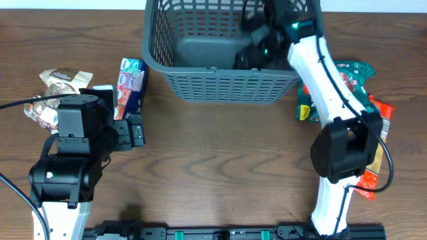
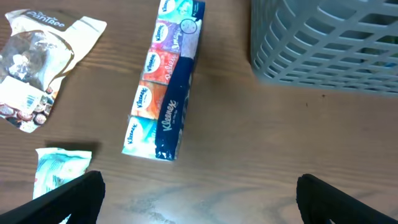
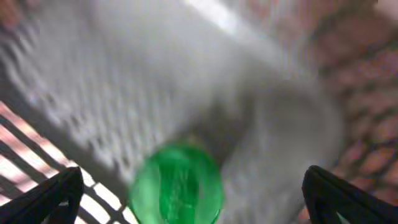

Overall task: Pack container
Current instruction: 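Lower the jar into the basket and open the right gripper, then grasp the green Nescafe pouch with the right gripper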

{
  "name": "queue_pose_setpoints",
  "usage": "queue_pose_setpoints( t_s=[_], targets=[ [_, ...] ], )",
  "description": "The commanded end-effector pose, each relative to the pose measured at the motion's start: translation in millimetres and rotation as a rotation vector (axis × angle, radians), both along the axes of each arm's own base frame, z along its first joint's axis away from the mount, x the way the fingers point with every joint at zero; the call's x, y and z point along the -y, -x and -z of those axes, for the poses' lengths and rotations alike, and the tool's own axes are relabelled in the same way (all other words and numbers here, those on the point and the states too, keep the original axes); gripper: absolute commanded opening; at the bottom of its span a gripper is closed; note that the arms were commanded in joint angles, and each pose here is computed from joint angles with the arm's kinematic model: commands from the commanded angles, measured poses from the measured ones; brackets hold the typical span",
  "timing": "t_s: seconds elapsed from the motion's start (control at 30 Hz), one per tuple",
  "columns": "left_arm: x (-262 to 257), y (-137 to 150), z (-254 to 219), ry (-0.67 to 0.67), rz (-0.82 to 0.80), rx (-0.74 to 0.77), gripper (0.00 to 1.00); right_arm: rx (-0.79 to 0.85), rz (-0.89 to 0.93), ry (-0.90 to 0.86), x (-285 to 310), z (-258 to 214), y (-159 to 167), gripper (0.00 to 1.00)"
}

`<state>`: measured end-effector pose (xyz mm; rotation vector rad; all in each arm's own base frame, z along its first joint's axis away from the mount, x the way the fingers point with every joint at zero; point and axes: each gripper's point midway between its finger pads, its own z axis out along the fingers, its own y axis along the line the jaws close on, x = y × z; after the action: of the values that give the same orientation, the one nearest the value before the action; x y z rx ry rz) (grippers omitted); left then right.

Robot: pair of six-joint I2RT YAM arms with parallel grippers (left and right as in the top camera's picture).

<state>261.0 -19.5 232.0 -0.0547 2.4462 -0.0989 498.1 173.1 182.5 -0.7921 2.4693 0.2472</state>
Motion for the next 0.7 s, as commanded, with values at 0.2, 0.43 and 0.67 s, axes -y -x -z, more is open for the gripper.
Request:
queue_pose_setpoints(
  t_s=[0.2, 0.43, 0.67],
  targets=[
    [-0.6, -1.3, -4.8, -0.014, 0.005, 0.011, 0.99, 0.338, 0.395, -0.222, 89.5, -204.7, -12.8, 0.99],
    [-0.6, -1.3, -4.8, -0.015, 0.005, 0.012, 0.99, 0.168, 0.931, -0.246, 263.1, -189.8, 38.7, 0.99],
    [-0.6, -1.3, -4.8, -0.014, 0.005, 0.011, 0.99, -0.032, 0.885, -0.139, 331.5, -126.8, 73.7, 0.99]
  ],
)
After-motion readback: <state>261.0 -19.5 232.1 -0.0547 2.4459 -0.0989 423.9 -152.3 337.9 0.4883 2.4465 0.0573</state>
